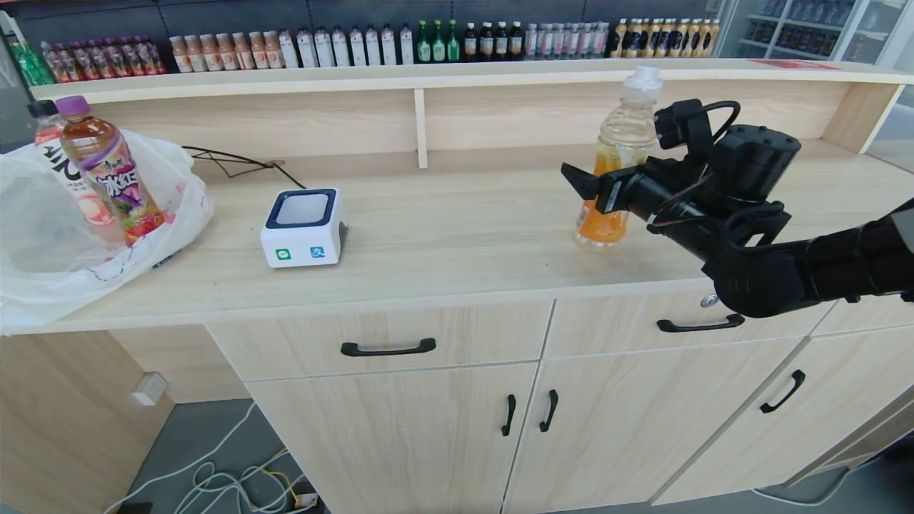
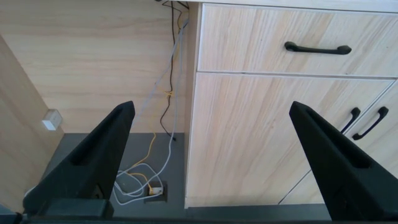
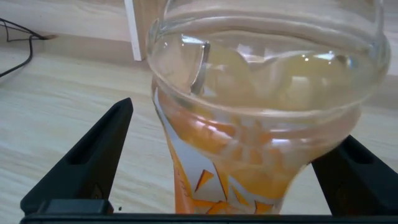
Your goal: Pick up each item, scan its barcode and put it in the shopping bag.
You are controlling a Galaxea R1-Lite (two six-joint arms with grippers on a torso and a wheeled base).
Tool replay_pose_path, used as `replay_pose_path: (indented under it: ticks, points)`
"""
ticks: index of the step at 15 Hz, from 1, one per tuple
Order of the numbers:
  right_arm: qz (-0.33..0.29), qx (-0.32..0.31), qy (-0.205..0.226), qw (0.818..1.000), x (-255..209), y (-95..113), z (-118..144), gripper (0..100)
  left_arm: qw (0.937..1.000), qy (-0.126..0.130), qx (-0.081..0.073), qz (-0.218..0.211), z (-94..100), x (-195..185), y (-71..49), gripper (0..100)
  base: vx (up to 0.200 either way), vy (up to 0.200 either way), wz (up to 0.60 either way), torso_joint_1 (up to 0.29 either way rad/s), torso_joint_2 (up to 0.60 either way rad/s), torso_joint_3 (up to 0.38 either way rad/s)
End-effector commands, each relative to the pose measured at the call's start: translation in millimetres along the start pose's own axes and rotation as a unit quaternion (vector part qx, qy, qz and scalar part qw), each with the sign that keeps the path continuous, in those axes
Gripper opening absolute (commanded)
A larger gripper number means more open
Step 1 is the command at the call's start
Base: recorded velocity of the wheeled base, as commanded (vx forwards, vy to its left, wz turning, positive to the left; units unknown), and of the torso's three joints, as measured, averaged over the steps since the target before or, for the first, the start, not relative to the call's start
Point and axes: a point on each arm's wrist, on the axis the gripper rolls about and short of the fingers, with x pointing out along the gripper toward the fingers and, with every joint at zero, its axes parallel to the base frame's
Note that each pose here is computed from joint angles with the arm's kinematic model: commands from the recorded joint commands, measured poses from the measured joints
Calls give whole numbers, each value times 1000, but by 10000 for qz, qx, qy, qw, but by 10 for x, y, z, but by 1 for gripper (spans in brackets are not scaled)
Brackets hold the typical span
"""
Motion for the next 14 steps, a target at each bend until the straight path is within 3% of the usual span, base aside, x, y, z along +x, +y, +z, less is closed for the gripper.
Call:
replay_pose_path:
  ticks: [1, 7, 8, 14]
  points:
    - [2, -20, -46, 10000, 50, -3, -10, 100, 10000, -2, 0, 0, 0, 0, 0, 100, 0, 0, 0, 0, 0, 0]
    - [11, -27, -131, 9999, 79, 1, 59, 100, 10000, -2, 0, 8, 0, 0, 0, 100, 0, 0, 0, 0, 0, 0]
    - [26, -31, -133, 9999, 81, 14, 59, 0, 10000, -2, 0, 8, 0, 0, 0, 100, 0, 0, 0, 0, 0, 0]
    - [23, -37, -178, 9998, 61, 13, 108, 0, 10000, -2, 0, 8, 0, 0, 0, 100, 0, 0, 0, 0, 0, 0]
